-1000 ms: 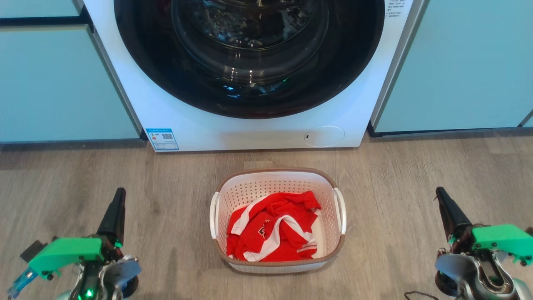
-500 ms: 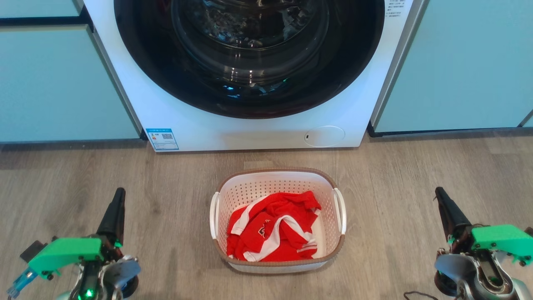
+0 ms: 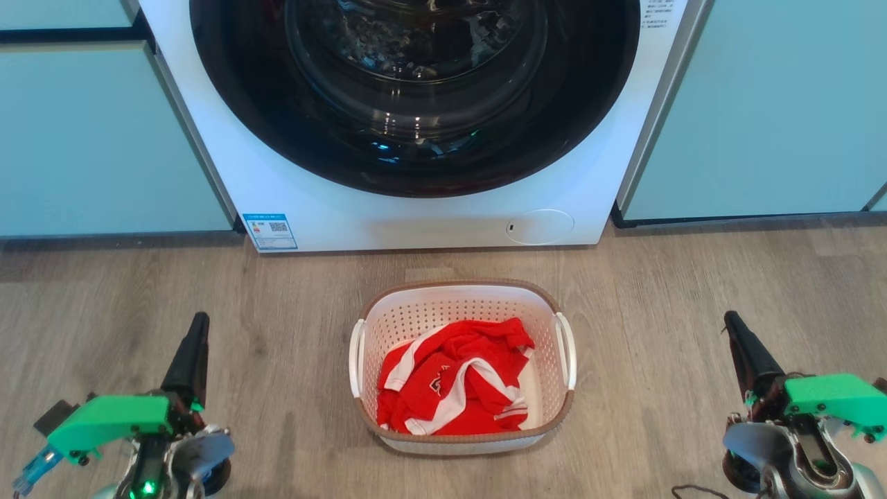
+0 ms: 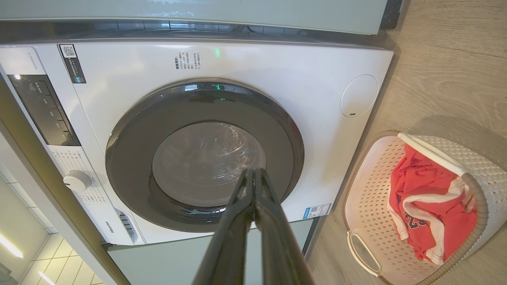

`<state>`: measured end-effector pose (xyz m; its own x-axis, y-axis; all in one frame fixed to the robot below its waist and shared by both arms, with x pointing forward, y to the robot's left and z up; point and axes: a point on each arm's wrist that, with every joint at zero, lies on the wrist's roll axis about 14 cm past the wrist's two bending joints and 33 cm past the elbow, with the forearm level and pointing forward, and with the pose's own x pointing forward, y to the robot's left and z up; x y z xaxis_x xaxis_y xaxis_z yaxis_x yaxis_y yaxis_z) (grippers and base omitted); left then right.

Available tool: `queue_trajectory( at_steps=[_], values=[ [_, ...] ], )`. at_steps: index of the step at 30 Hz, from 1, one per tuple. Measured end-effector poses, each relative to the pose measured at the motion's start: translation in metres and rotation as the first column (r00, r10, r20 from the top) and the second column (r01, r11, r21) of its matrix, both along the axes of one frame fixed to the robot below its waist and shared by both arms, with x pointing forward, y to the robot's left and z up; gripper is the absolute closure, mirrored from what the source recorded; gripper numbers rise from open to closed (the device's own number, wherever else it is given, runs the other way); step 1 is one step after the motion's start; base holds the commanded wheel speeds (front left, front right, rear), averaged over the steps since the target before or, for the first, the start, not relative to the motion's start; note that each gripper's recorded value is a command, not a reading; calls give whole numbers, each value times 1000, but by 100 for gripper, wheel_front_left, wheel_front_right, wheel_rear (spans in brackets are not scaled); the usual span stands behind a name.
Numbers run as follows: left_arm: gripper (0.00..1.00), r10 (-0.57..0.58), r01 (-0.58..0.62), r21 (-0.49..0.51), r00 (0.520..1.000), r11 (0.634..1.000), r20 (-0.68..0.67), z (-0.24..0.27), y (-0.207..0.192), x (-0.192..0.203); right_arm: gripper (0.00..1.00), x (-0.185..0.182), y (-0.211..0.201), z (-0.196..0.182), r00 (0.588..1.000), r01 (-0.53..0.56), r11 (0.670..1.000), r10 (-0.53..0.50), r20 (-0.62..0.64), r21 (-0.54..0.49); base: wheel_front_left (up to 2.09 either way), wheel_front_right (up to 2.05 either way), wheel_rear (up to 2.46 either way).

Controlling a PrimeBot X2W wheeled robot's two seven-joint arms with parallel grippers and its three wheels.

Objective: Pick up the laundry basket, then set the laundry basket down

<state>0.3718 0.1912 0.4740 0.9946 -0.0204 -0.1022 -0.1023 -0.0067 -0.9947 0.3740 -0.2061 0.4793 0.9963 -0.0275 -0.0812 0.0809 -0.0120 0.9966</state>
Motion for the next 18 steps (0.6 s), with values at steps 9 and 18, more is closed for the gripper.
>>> queue_trajectory(
  at_steps=[9,18],
  values=[
    [100,0,0,-1,1000,1000,0,0,0,0,100,0,0,0,1000,0,1000,0,0,0,0,0,0],
    [100,1,-1,-1,1000,1000,0,0,0,0,100,0,0,0,1000,0,1000,0,0,0,0,0,0]
  ],
)
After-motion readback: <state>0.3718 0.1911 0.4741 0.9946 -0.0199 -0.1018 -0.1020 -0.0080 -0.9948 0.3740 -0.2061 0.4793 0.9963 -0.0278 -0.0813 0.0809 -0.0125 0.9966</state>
